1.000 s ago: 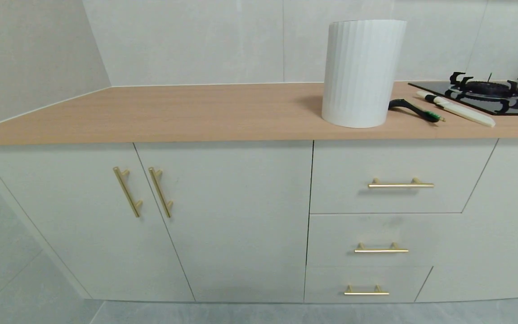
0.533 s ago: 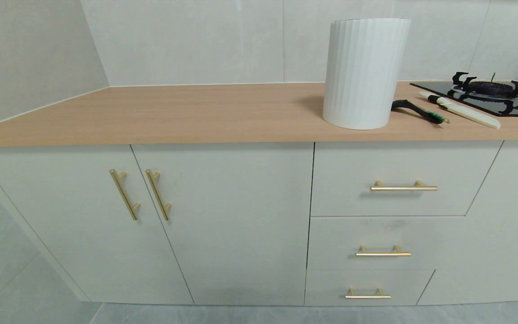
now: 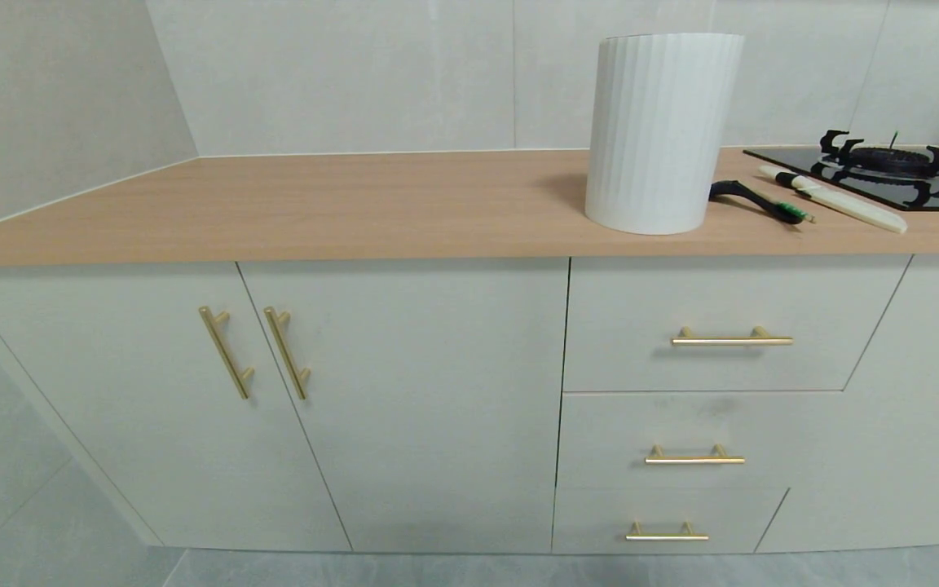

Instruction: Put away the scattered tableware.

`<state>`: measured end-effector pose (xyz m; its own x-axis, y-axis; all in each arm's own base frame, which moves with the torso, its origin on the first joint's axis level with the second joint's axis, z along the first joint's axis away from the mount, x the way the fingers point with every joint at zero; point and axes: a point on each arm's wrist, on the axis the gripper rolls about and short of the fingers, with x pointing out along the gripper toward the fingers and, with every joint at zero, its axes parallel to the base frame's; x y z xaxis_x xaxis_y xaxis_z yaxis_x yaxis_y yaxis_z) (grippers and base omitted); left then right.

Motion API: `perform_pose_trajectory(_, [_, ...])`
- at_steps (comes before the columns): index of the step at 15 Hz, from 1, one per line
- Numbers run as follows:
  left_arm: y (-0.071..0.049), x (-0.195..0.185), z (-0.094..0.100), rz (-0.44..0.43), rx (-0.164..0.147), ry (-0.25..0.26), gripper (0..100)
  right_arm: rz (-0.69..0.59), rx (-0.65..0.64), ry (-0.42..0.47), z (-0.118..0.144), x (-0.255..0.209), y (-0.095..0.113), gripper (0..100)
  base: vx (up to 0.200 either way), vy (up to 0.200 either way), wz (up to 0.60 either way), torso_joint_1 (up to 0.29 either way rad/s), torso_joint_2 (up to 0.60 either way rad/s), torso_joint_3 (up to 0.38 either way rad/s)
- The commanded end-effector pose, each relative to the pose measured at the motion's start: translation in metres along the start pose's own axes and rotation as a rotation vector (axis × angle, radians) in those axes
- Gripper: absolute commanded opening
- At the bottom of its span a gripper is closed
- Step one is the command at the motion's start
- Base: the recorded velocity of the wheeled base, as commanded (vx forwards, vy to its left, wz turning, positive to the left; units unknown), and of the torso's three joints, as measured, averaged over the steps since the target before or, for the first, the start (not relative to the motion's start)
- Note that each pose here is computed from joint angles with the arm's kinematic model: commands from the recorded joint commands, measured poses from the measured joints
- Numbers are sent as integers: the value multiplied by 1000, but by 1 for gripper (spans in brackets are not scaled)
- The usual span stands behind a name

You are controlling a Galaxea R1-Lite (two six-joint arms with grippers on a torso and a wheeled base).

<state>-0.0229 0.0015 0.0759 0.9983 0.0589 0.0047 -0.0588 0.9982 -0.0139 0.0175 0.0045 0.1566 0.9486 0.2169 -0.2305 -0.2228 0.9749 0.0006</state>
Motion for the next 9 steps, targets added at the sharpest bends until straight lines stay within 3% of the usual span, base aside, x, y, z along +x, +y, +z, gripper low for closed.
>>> perform_pose_trajectory(1, [0,0,0,1,1,0,100,84,13,464,21,103,-5,100,0,0,0,0,0,0])
perform_pose_trajectory(2, [0,0,0,1,0,0,100,84,18,517,20,127,-7,100,0,0,0,0,0,0])
perform_pose_trajectory(5, [0,0,0,1,0,0,100,80,19,520,7,191,-10,100,0,0,0,0,0,0])
perform_pose_trajectory(9, [0,0,0,1,0,0,100,89,19,580,-33,244,-8,100,0,0,0,0,0,0])
